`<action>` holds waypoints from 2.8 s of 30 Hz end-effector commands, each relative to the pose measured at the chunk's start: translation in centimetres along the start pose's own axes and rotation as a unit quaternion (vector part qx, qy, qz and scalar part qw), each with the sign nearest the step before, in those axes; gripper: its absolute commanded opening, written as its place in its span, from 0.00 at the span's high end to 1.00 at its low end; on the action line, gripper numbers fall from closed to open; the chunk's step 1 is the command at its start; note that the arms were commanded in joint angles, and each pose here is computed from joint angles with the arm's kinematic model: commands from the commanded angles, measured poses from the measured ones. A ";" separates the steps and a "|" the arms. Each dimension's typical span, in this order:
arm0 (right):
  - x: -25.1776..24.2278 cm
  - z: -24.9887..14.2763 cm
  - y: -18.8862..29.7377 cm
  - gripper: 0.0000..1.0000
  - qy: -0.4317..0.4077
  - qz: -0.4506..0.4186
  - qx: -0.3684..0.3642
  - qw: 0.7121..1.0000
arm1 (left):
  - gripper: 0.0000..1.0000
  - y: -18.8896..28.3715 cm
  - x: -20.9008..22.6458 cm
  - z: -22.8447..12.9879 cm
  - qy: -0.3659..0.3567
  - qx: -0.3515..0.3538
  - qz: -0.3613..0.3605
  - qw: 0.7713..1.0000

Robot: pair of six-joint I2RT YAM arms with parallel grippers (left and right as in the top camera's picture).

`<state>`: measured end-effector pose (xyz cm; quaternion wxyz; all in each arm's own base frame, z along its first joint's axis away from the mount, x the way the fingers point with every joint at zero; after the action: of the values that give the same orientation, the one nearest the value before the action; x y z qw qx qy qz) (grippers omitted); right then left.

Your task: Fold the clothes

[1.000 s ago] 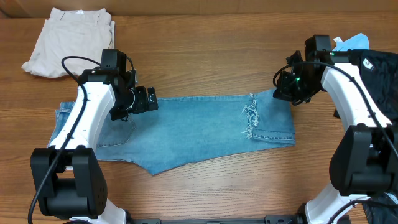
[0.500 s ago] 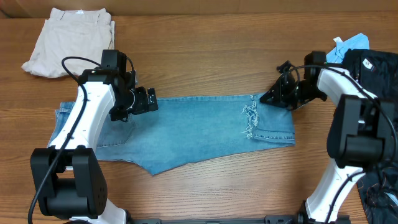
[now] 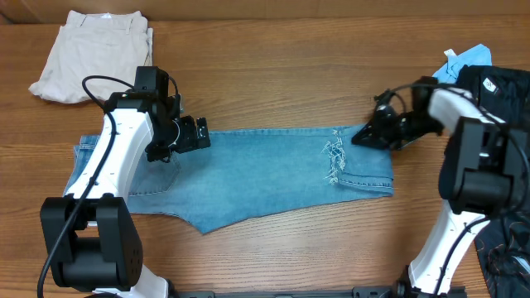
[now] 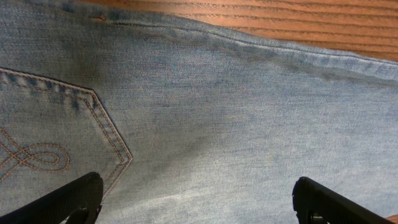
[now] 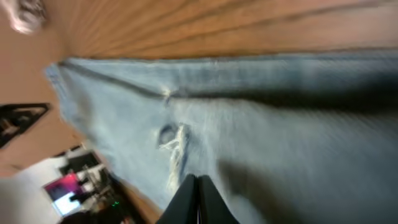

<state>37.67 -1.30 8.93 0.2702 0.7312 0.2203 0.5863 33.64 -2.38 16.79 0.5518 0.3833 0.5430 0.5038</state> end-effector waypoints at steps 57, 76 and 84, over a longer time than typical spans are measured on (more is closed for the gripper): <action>-4.4 -1.8 3.7 0.02 -0.056 -0.095 -0.036 0.993 | 0.00 0.0 0.0 -0.4 0.004 0.007 0.004 1.000; -2.7 -2.5 10.1 0.06 -0.057 -0.102 -0.060 0.991 | 0.00 0.0 0.0 -0.4 0.001 0.009 0.004 1.000; -5.1 -3.4 7.7 0.07 -0.082 -0.113 -0.049 0.989 | 0.00 0.0 0.0 -0.4 0.001 0.008 0.004 1.000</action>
<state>33.99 -10.18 10.59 0.3811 0.7367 0.2444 0.5024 33.40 -2.37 16.74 0.5476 0.3874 0.5471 0.5008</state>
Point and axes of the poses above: each gripper's point midway between its finger pads, its own y axis back along the fingers, its own x axis along the line the jaws close on, z = x × y, the point moved 9 cm from there along y, back along the fingers, and after that the axes turned 5 degrees about -y, right-handed, at the moved point
